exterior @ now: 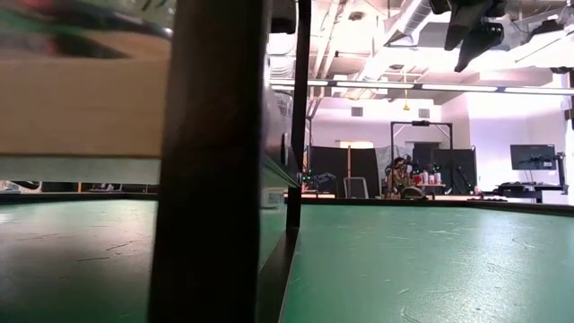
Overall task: Place canned beverage on shelf
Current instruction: Put the white yellow soda can on the shelf aligned with the other yellow soda can
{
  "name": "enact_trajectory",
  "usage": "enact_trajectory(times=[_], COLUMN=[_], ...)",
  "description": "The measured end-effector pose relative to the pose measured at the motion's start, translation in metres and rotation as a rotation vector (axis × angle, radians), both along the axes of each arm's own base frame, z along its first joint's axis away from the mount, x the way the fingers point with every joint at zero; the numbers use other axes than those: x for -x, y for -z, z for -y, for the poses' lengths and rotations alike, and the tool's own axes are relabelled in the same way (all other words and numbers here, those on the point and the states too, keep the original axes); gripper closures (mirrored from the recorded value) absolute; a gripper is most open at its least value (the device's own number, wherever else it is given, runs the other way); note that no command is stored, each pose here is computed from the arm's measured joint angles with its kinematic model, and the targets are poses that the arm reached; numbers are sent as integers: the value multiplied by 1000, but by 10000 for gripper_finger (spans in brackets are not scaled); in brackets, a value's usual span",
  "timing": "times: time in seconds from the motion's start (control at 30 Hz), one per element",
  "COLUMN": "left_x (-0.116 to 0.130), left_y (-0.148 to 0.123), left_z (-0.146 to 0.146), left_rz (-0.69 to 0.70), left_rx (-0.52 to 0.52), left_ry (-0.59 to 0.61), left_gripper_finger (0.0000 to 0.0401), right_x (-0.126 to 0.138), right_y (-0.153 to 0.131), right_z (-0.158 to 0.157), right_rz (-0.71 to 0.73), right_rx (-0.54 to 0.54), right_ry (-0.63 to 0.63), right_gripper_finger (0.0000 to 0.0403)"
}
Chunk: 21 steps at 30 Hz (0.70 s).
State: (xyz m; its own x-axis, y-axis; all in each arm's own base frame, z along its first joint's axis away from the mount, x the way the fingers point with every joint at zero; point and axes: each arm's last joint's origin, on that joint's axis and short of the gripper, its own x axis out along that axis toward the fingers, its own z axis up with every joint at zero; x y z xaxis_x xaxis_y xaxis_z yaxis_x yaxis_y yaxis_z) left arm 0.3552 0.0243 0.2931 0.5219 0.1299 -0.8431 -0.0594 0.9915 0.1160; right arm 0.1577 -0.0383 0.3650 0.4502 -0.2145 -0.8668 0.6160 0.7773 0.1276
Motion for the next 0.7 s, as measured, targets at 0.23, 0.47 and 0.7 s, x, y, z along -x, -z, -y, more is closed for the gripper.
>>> enact_trajectory(times=[0.23,0.47,0.7], left_x=[3,2,2], left_y=[-4,-2,0], left_z=[-6,-8,-8], left_rz=[2,-9,-20], left_rx=[-7,-74,-119], left_ry=[182,352,426], left_gripper_finger=[166,164,164], right_x=[-2,-2,-2], right_y=[-1,-1,-1], right_z=[0,0,0], right_rz=[24,31,34], right_rx=[-1,-6,-13], right_ry=[11,24,37], right_gripper_finger=[29,29,29])
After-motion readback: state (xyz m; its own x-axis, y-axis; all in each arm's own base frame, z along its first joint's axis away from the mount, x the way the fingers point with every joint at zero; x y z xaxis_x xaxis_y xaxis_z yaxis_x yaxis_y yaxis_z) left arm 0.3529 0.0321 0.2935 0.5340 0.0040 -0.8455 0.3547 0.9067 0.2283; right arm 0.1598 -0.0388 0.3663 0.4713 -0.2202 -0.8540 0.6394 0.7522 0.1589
